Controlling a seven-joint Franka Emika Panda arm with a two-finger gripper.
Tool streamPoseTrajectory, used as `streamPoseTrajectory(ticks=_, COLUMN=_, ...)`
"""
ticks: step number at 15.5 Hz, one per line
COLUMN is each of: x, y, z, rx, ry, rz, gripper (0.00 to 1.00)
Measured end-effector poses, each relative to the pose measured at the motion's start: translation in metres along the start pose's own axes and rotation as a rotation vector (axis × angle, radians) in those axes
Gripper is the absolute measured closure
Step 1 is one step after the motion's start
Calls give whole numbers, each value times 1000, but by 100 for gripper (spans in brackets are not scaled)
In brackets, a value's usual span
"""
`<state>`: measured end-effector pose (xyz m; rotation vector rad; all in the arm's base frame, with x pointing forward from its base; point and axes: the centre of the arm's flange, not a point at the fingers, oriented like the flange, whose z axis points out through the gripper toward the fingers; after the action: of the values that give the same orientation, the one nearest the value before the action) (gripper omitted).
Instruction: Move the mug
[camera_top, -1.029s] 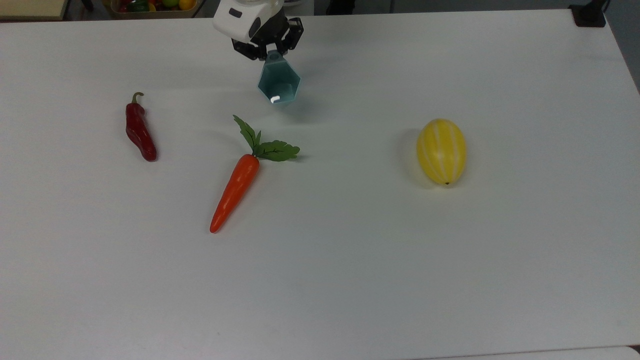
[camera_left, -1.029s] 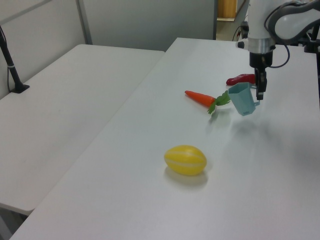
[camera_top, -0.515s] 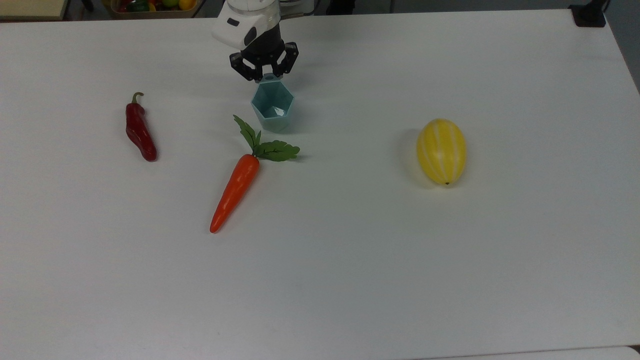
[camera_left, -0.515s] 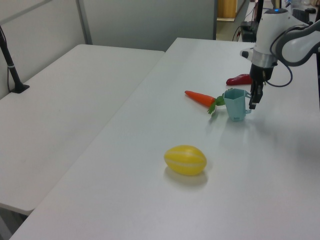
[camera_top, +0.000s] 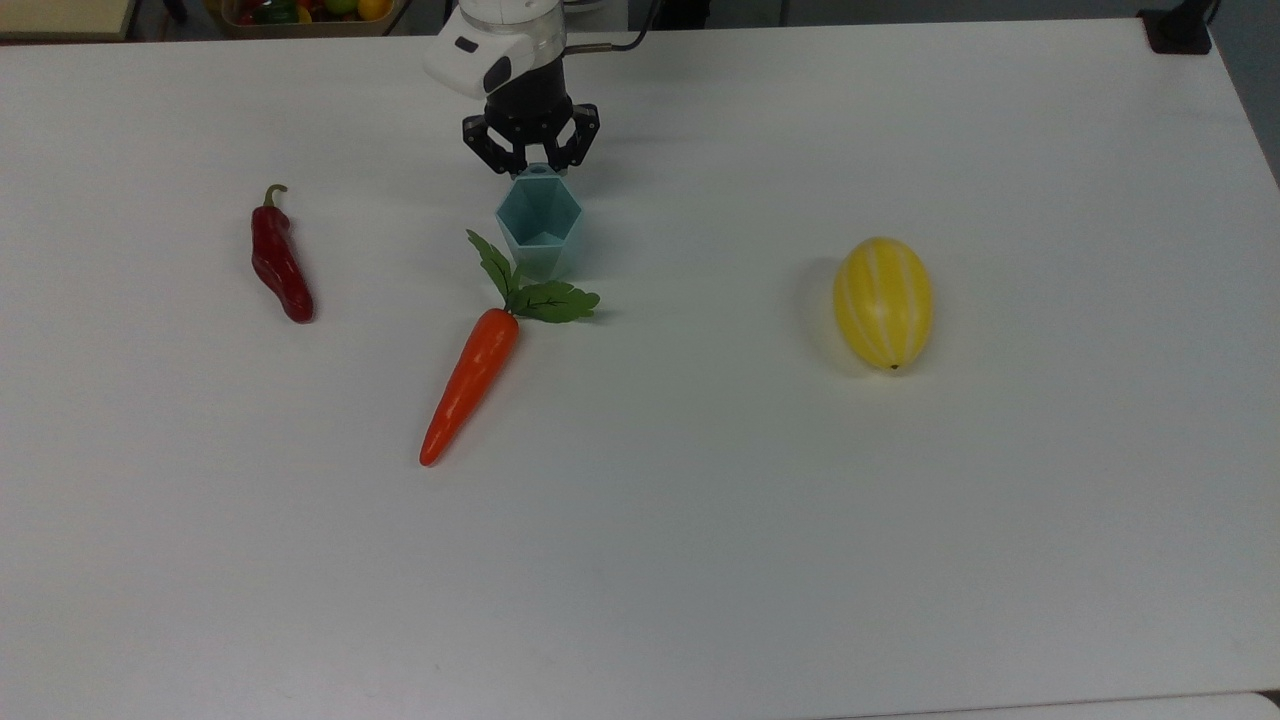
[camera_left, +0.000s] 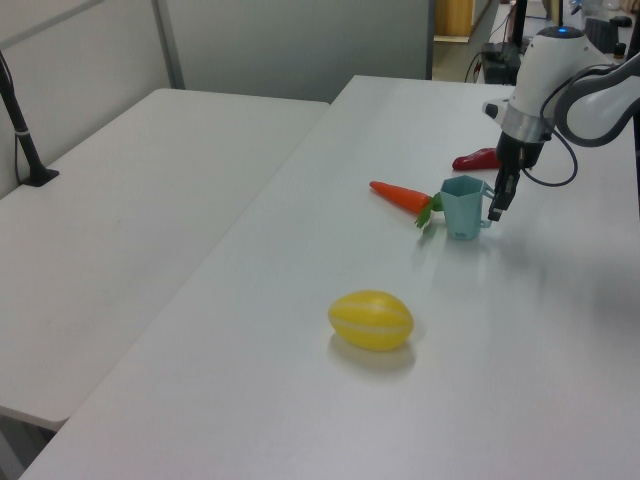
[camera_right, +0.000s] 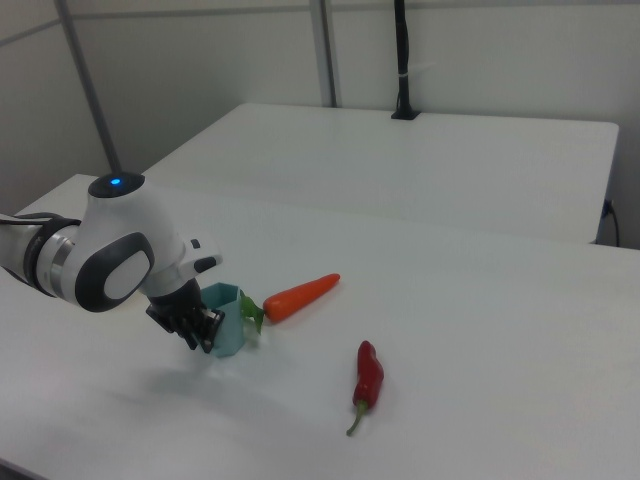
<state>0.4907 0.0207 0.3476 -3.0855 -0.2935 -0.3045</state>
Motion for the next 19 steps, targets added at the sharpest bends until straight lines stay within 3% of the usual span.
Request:
streamPoseTrajectory(ticks=2, x=-3, y=-1, z=10, rx=1, ry=-22, rz=20, gripper=60)
streamPoseTrajectory(ticks=5, x=-5, y=-2, z=21, rx=1, ry=-46, rz=30, gripper=29)
streamPoseTrajectory(ticks=8, x=-3, y=-3, z=19, rx=5, ry=-66, rz=31, gripper=20)
streamPoseTrajectory(ticks=10, x=2, y=-5, z=10, rx=15, ry=-107, rz=27, gripper=1)
streamPoseTrajectory(ticks=15, x=41, y=-8, z=-60, rx=47, ry=-236, rz=11, gripper=0)
streamPoseTrajectory(ticks=19, x=69, y=-9, z=-132, rx=50, ry=-260, rz=49, gripper=0)
